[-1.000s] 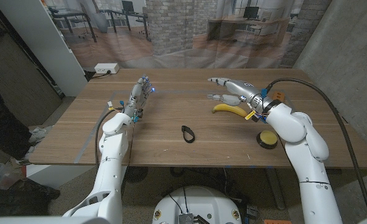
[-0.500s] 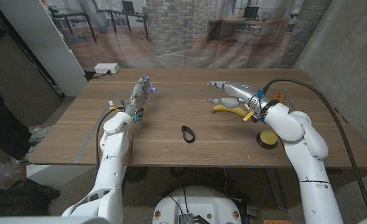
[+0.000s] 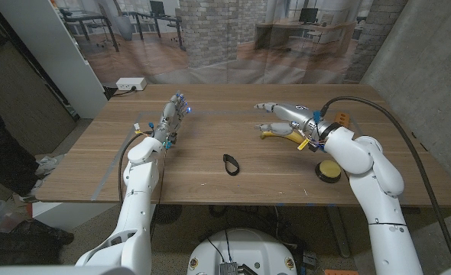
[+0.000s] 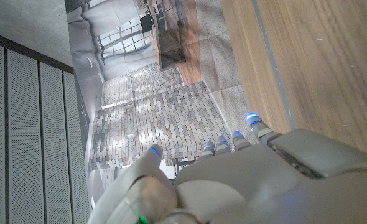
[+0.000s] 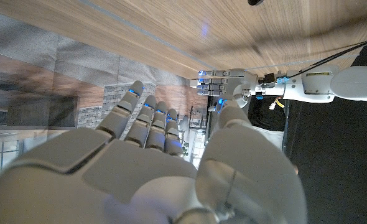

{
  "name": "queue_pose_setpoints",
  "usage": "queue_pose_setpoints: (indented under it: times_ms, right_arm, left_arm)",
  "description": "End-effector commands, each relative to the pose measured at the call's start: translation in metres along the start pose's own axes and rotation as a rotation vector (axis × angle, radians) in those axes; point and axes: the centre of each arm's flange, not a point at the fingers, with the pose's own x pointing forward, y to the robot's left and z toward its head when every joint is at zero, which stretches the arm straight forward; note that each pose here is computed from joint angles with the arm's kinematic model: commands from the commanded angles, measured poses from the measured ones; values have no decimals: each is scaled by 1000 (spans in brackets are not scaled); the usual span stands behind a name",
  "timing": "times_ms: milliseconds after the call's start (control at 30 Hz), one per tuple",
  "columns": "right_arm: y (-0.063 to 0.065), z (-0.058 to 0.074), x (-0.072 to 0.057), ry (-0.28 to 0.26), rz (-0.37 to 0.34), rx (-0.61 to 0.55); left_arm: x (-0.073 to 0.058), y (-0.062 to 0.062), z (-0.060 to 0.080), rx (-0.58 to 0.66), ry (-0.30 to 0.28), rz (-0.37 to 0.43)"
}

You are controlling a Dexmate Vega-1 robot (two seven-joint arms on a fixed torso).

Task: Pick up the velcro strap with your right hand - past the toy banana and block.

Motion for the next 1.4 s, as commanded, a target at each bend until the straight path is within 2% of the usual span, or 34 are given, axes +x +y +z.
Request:
queue_pose_setpoints:
  times_ms: [33,500,1400]
  right_arm:
    - [1,7,-1,14,21,-32]
    - [4,15,-1,26,46,-78]
    - [13,27,9,5,85,-93]
  left_arm:
    - [-1,-1,-1,1,0,-4]
    - [-4,0,-1,-2,0,-4]
    - [-6,5,-2,-3,3,-10]
